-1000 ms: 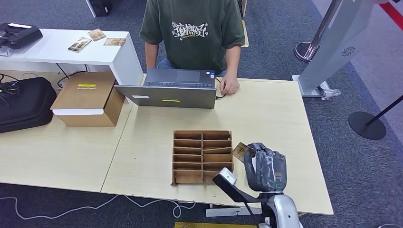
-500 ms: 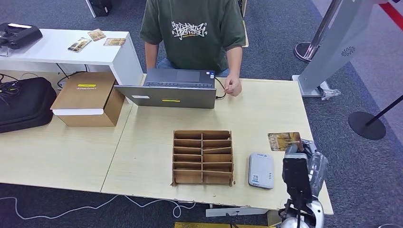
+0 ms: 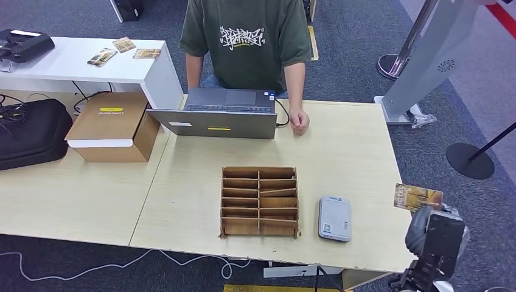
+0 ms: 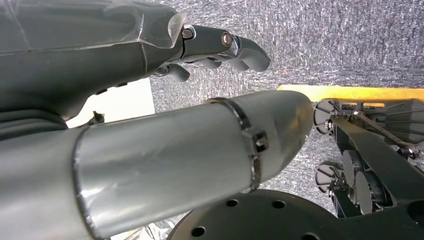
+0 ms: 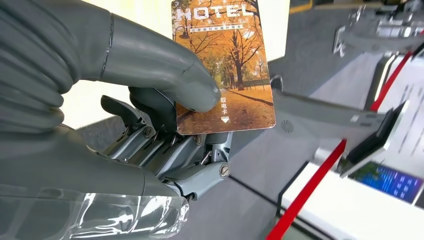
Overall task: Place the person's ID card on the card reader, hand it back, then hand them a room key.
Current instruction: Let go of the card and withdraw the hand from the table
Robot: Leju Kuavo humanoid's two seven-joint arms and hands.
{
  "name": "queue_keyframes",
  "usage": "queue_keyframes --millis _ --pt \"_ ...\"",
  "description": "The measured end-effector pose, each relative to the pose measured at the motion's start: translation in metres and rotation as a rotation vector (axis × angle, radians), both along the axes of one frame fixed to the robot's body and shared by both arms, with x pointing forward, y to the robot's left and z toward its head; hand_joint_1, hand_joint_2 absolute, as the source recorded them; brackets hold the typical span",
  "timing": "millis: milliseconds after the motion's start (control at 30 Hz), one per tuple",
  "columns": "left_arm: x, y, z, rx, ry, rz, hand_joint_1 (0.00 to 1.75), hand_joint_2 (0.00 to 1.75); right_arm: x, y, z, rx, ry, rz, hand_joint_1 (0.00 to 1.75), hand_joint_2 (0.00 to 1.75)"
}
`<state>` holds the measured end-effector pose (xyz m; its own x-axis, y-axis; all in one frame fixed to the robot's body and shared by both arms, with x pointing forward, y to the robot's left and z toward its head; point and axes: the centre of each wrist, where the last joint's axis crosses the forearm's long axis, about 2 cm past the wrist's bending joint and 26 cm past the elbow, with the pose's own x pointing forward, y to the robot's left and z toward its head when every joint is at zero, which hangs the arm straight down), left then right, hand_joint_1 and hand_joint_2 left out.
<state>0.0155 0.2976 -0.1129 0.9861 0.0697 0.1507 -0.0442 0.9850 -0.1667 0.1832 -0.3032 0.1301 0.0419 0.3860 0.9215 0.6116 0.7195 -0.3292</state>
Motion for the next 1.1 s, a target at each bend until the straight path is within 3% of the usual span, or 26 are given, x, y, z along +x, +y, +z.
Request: queue_keyframes --millis 367,733,1100 --pt "0.002 -0.004 0.0 0.004 -0.005 -0.01 0.0 0.0 0.008 -0.005 0.009 -0.194 -0.035 -0.121 1.75 1.75" --pt "0.004 -0.004 0.0 0.004 -0.018 -0.035 0.0 0.0 0.055 0.0 0.034 -0.367 -0.098 -0.14 1.75 1.75" --pt "0.004 -0.004 0.0 -0.003 -0.024 -0.026 0.0 0.0 0.103 0.033 0.051 -0.6 -0.108 -0.091 1.75 1.75"
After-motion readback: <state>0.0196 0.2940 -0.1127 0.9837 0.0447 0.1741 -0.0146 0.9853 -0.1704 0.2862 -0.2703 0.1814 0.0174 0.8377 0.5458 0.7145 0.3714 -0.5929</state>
